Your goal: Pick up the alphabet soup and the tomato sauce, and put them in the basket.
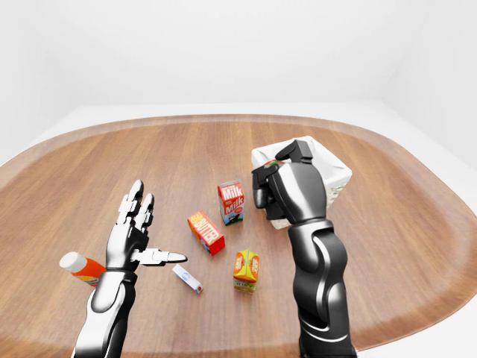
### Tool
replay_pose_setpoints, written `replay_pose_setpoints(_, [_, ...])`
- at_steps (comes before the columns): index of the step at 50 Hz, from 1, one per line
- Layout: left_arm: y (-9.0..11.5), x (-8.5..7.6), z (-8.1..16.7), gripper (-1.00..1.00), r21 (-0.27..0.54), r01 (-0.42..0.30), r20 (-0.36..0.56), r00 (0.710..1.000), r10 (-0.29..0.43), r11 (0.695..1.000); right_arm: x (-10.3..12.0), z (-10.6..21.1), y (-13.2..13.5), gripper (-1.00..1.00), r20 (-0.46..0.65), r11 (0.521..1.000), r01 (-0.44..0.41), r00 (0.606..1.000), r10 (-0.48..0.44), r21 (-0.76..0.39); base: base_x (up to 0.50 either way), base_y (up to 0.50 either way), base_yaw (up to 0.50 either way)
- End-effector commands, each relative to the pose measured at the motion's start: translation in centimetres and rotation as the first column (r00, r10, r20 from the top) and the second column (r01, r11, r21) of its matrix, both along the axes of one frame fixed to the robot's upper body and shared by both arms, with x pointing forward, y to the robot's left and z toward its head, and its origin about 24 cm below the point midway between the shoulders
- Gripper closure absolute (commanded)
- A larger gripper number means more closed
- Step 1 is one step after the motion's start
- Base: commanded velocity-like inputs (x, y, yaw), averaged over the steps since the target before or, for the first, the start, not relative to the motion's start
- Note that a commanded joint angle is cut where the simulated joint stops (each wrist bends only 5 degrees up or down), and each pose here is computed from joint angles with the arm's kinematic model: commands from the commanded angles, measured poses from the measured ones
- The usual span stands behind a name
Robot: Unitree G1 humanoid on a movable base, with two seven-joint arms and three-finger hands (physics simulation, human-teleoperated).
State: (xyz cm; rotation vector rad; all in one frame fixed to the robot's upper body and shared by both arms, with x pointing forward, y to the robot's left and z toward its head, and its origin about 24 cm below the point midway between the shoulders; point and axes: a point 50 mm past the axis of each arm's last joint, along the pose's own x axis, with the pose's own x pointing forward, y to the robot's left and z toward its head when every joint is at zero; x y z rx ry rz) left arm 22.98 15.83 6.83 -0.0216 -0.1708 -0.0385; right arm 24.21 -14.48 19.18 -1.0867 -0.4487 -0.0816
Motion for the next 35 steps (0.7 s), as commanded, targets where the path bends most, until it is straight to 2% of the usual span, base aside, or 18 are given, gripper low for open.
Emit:
replay_pose_setpoints(1, [0.1,0.1,0.1,-1.00,-0.008,-0.004,0.003,1.000,0.004,1.000,3.1,-0.2,-0.6,1.00,-0.002,0.997,0.061,0.998,-0.061,-0.042,0.00,0.00,0.00])
replay_pose_setpoints(21, [0.1,0.1,0.1,-1.00,-0.007,-0.004,0.003,1.000,0.004,1.000,7.4,0.5,-0.2,1.00,-0.030,0.994,0.066,0.997,-0.069,-0.092,0.00,0.00,0.00])
replay_pose_setpoints(27, [0.1,0.1,0.1,-1.00,-0.008,-0.004,0.003,1.000,0.004,1.000,9.5,0.3,-0.5,1.00,-0.066,0.992,0.083,0.994,-0.089,-0.091,0.00,0.00,0.00])
replay_pose_setpoints(28, [0.1,0.1,0.1,-1.00,-0.007,-0.004,0.003,1.000,0.004,1.000,10.0,0.2,-0.4,1.00,-0.082,0.989,0.085,0.992,-0.095,-0.119,0.00,0.00,0.00])
replay_pose_setpoints(35, [0.1,0.1,0.1,-1.00,-0.007,-0.004,0.003,1.000,0.004,1.000,11.9,-0.1,-1.8,1.00,-0.120,0.983,0.133,0.982,-0.148,-0.126,0.00,0.00,0.00])
